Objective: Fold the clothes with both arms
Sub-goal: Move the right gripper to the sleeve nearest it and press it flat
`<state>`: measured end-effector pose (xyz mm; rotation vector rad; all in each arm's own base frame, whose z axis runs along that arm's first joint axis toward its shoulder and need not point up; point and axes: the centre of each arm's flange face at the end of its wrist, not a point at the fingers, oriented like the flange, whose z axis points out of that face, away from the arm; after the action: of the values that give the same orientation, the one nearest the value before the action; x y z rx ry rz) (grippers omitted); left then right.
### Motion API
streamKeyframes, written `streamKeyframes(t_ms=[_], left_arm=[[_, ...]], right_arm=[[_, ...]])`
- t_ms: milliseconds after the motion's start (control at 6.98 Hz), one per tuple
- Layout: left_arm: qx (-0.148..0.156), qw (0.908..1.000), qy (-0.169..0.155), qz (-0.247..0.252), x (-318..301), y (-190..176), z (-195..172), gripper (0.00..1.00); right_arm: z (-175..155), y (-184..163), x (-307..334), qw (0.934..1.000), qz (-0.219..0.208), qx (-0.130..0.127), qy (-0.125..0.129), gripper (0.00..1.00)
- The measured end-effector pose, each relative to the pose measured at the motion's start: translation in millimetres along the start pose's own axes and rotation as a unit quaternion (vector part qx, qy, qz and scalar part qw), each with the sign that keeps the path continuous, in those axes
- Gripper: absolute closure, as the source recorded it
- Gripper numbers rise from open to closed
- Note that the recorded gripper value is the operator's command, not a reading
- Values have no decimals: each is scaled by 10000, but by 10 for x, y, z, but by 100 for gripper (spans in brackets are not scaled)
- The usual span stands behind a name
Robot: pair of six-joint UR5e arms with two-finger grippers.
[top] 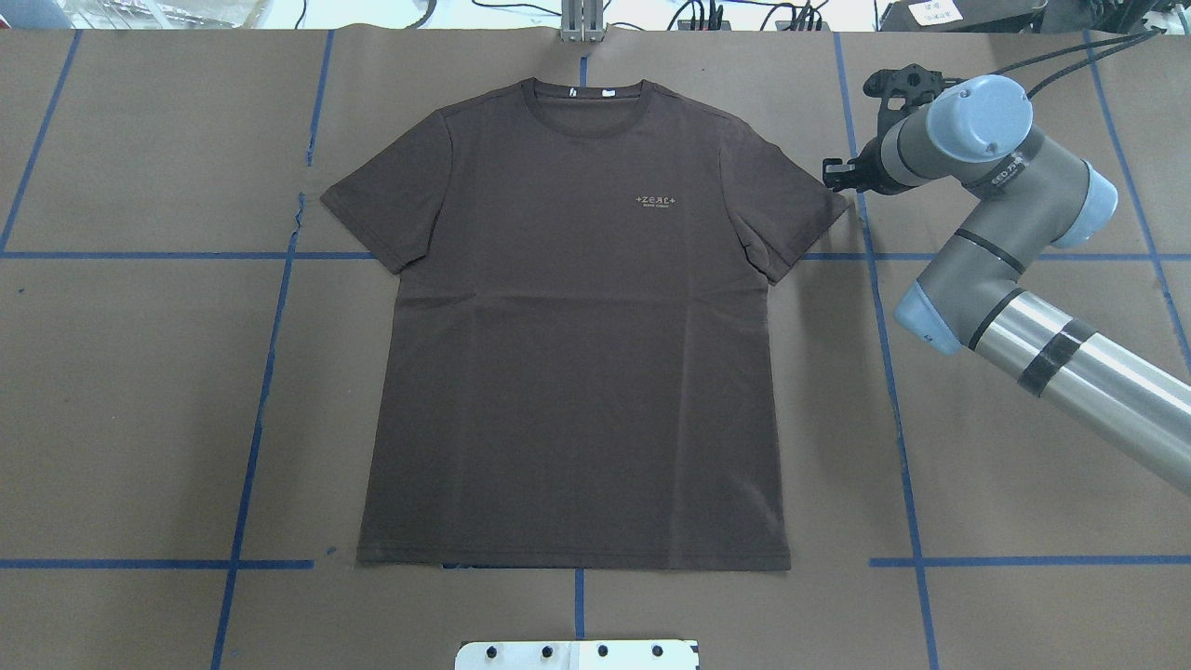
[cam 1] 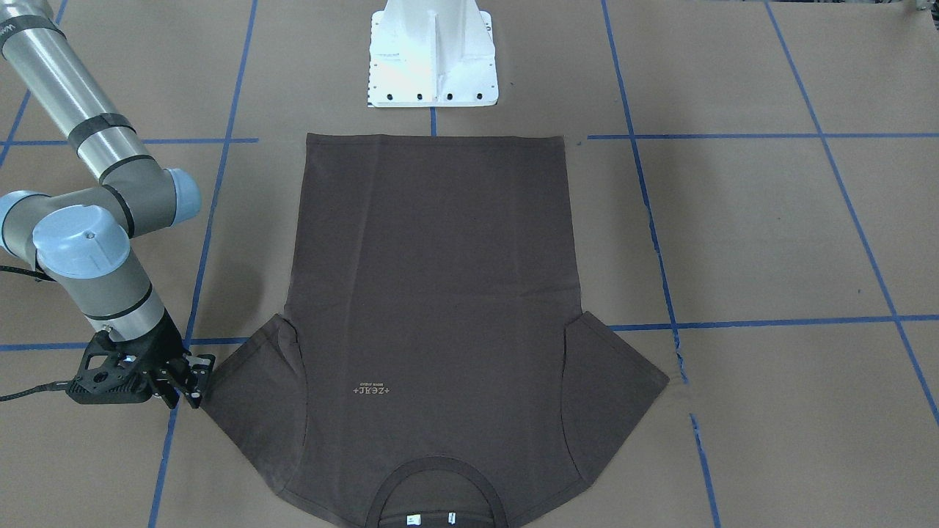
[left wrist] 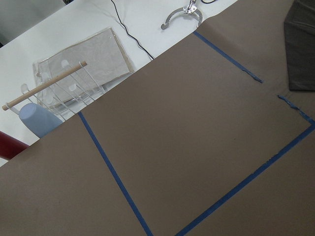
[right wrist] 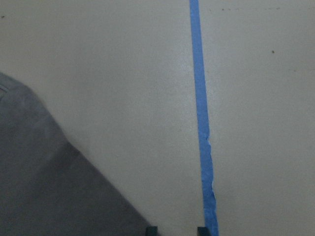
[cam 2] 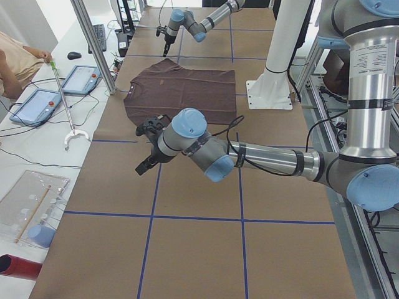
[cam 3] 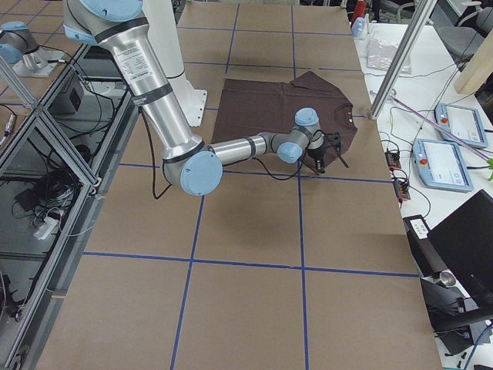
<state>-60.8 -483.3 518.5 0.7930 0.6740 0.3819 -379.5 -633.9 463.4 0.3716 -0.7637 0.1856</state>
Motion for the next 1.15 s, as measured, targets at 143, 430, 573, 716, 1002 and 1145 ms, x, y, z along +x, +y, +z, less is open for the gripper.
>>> streamKeyframes(t_ms=[143, 430, 573, 716, 1002, 1145], left_arm=[[0, 10000, -2, -1, -3, 2, -1, 0], [-6, 10000, -3, -4, -8, 10, 2, 0], [-11, 10000, -3, -7, -10, 16, 4, 0], [-13, 10000, -3, -11, -10, 18, 5, 0], [-14, 10000, -3, -12, -11, 20, 6, 0], [-15, 10000, -3, -11, -11, 20, 6, 0]], right_arm=[[26, 32, -14, 10000, -14, -27, 5, 61], [71, 90, -40, 10000, -41, -74, 11, 61], [82, 110, -52, 9999, -51, -89, 11, 61], [92, 127, -56, 9999, -57, -100, 14, 69], [100, 134, -55, 9999, -56, -102, 22, 100], [99, 130, -63, 9999, -42, -94, 23, 100]])
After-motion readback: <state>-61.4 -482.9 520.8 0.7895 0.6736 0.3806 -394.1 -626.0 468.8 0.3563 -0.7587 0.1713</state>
